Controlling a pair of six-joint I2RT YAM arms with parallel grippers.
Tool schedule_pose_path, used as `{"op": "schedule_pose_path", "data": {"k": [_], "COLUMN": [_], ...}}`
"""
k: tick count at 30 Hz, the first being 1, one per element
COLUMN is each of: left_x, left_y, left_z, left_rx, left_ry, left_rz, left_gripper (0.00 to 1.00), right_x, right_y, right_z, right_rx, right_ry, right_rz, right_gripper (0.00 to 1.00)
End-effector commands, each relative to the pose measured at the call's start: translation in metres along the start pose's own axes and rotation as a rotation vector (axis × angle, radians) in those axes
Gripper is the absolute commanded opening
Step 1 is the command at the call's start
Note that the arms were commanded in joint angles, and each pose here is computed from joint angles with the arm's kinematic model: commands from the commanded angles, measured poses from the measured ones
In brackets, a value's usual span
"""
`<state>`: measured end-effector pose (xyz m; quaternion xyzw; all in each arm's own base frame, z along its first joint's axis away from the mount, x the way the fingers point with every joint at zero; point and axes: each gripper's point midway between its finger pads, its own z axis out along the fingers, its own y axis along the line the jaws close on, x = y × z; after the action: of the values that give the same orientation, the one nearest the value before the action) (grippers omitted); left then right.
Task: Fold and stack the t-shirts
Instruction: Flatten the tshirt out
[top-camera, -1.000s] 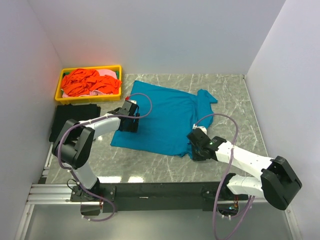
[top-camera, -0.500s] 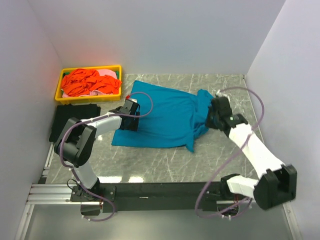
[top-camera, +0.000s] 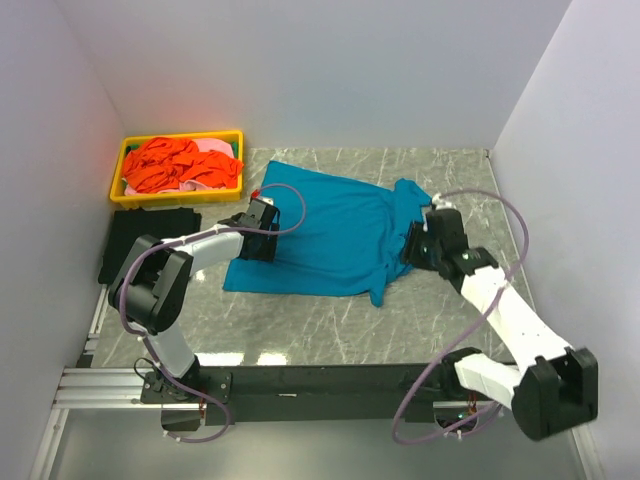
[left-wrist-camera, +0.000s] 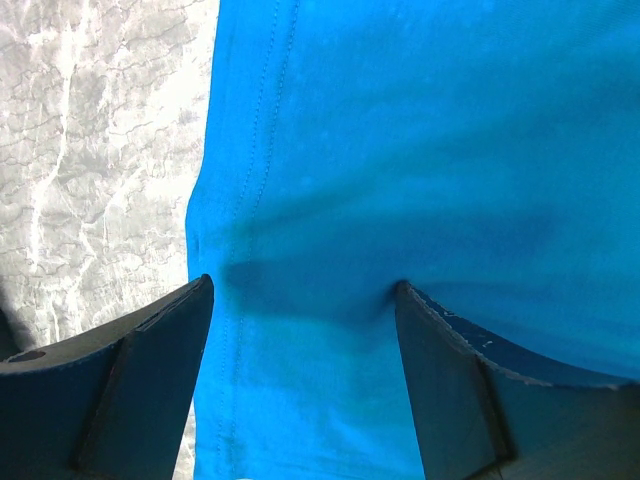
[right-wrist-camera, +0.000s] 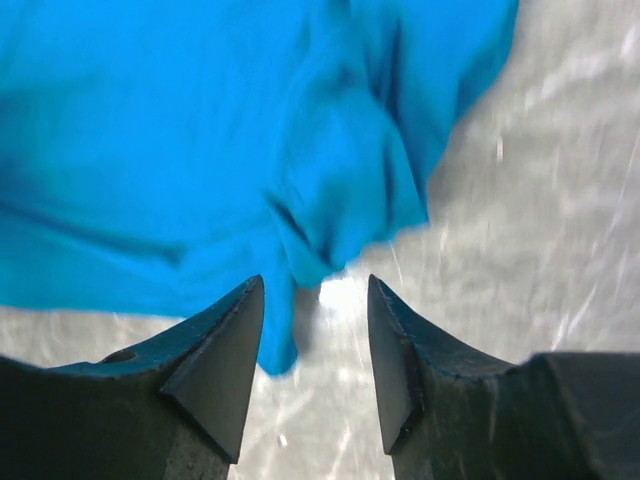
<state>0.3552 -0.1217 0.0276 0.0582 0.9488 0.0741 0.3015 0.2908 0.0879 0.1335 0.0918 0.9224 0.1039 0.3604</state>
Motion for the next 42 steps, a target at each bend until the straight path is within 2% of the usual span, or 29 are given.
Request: {"op": "schedule_pose_path", "data": {"k": [1,4,8,10,14,24,27,32,33,35,36,37,42], "left_x": [0.004,0.003,0.004,0.003,0.002,0.003,0.003,0.004,0.004,0.004,0.004,0.004,0.004], "left_y": [0.008,0.008,0.009,0.011,0.011,0.012,0.011,0.012,0.013,0.013,0.013,0.014,0.017], "left_z": [0.0,-0.001,0.0,-0.001,-0.002,-0.001,-0.001,-0.001,-0.001,-0.001,-0.001,-0.002,-0.001], "left_rx": [-0.029,-0.026,-0.036,-0.042,-0.044,-0.046,-0.042,-0.048,-0.05,-0.051,-0.052,-0.053,-0.069], "left_ry": [0.026,0.023,0.026,0.023,0.018,0.025,0.028,0.03,0.029,0.029,0.03,0.03,0.031], "left_rz": [0.026,0.023,0.029,0.03,0.03,0.031,0.03,0.03,0.032,0.033,0.032,0.034,0.039], "left_gripper": [0.79,0.79,0.79,0.79,0.79,0.79,0.79,0.78,0.79,0.78,0.78,0.79,0.78], "right_x": [0.029,0.051,0.038,0.037,0.034,0.044,0.048,0.043,0.031,0.035,0.023,0.029,0.015], "right_y": [0.0,-0.001,0.004,0.004,0.017,0.021,0.018,0.008,0.01,0.0,0.002,-0.003,-0.011], "right_z": [0.002,0.013,0.029,0.036,0.04,0.05,0.048,0.028,0.018,0.005,-0.008,-0.016,-0.062], "right_rx": [-0.06,-0.088,-0.154,-0.165,-0.245,-0.263,-0.248,-0.177,-0.175,-0.12,-0.119,-0.092,-0.037], "right_ry": [0.025,0.08,-0.017,-0.022,0.002,0.08,0.099,0.105,0.074,0.103,0.068,0.097,0.05], "right_rz": [0.039,0.033,0.025,0.018,0.003,0.011,0.008,0.006,0.001,-0.004,-0.006,-0.007,-0.008], "right_gripper": [0.52,0.51,0.5,0.49,0.49,0.47,0.39,0.03,0.0,0.0,0.0,0.0,0.0]}}
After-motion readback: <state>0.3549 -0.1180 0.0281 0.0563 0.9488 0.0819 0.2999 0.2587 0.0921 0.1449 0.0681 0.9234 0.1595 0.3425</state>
